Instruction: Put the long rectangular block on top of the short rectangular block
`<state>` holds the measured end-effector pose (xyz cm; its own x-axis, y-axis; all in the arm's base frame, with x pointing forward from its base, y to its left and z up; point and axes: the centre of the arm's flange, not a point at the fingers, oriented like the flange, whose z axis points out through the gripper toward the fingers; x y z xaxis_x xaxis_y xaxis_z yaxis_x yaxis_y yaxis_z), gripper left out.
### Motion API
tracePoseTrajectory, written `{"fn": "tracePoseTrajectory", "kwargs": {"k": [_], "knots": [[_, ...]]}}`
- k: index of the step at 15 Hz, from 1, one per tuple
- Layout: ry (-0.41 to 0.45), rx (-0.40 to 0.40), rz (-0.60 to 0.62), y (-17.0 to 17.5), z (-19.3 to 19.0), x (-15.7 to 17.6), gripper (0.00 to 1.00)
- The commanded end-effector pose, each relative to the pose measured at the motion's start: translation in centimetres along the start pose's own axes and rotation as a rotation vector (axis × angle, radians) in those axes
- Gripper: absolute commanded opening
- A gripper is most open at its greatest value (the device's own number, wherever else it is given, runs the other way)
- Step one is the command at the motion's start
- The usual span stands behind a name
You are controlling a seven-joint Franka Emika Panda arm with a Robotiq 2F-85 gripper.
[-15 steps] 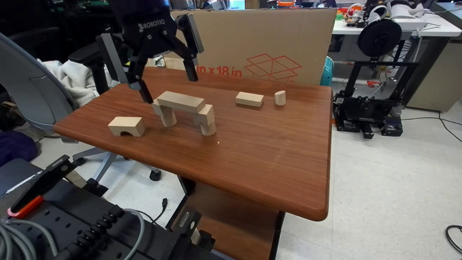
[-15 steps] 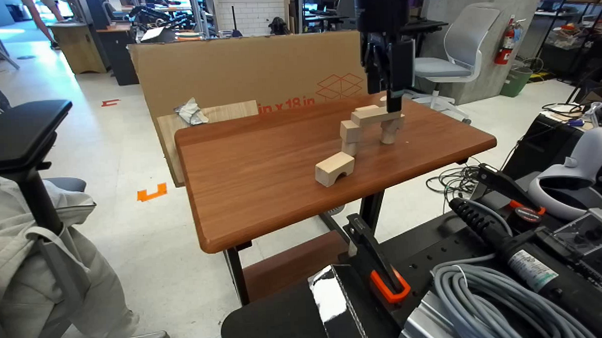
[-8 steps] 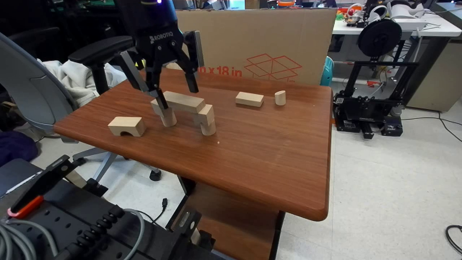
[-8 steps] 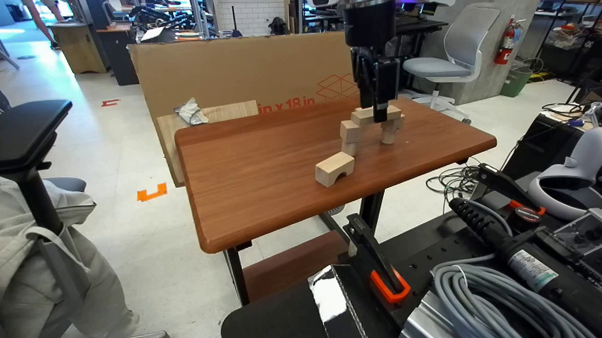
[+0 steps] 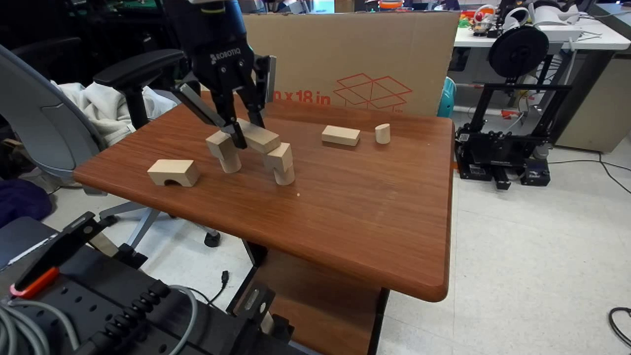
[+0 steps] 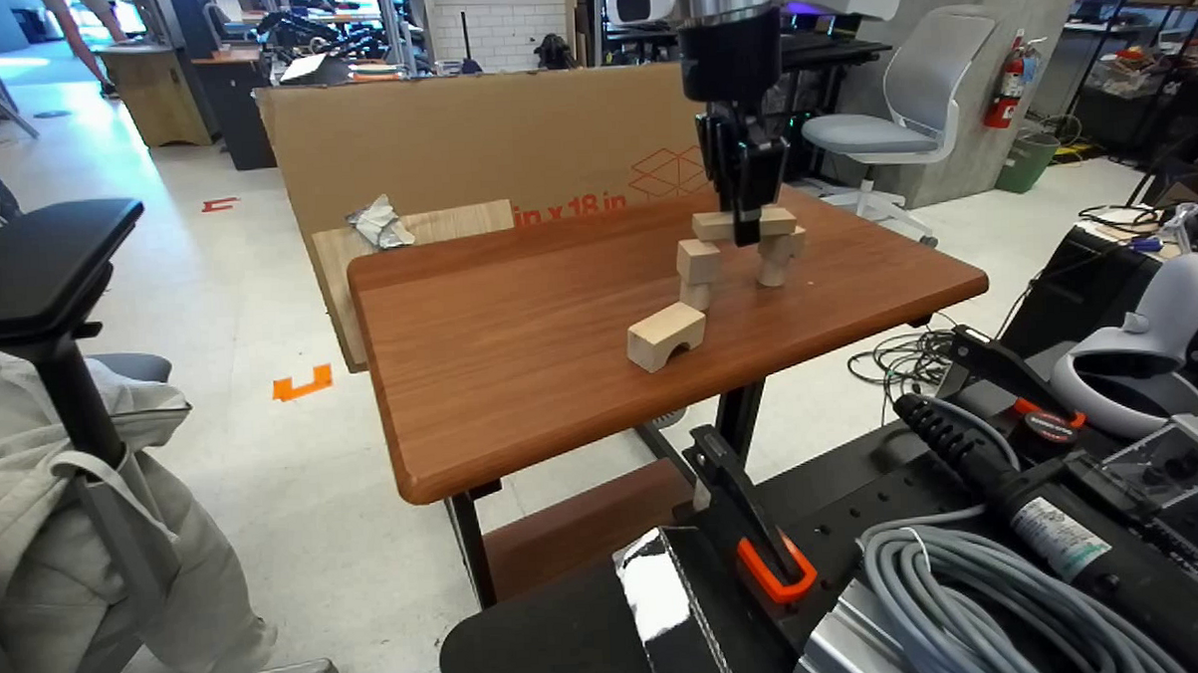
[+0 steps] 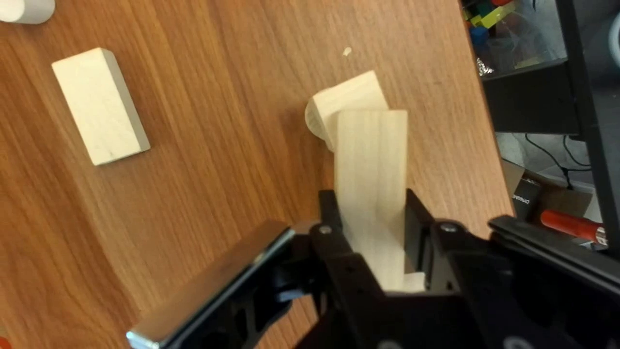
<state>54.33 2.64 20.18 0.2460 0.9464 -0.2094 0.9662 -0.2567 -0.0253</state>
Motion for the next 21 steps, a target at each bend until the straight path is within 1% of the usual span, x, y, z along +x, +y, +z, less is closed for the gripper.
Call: {"fn": "tracePoseTrajectory", "kwargs": {"k": [1, 4, 6, 8, 10, 13, 16, 21], "knots": [[-0.004, -0.054, 0.010, 0.3, -2.2, -0.1, 0.08], [0.004, -0.126, 0.045, 1.4, -5.2, 0.0, 0.08], [-0.005, -0.179, 0.040, 3.0, -6.8, -0.1, 0.08], [-0.025, -0.218, 0.039, 4.7, -7.3, 0.2, 0.08], [-0.050, -0.243, 0.024, 6.2, -7.1, 0.7, 0.08], [-0.070, -0.241, 0.001, 7.8, -5.7, 1.7, 0.08], [-0.058, -0.215, -0.021, 8.9, -4.0, 2.5, 0.08], [-0.060, -0.211, -0.065, 10.8, -2.8, 1.6, 0.08]]}}
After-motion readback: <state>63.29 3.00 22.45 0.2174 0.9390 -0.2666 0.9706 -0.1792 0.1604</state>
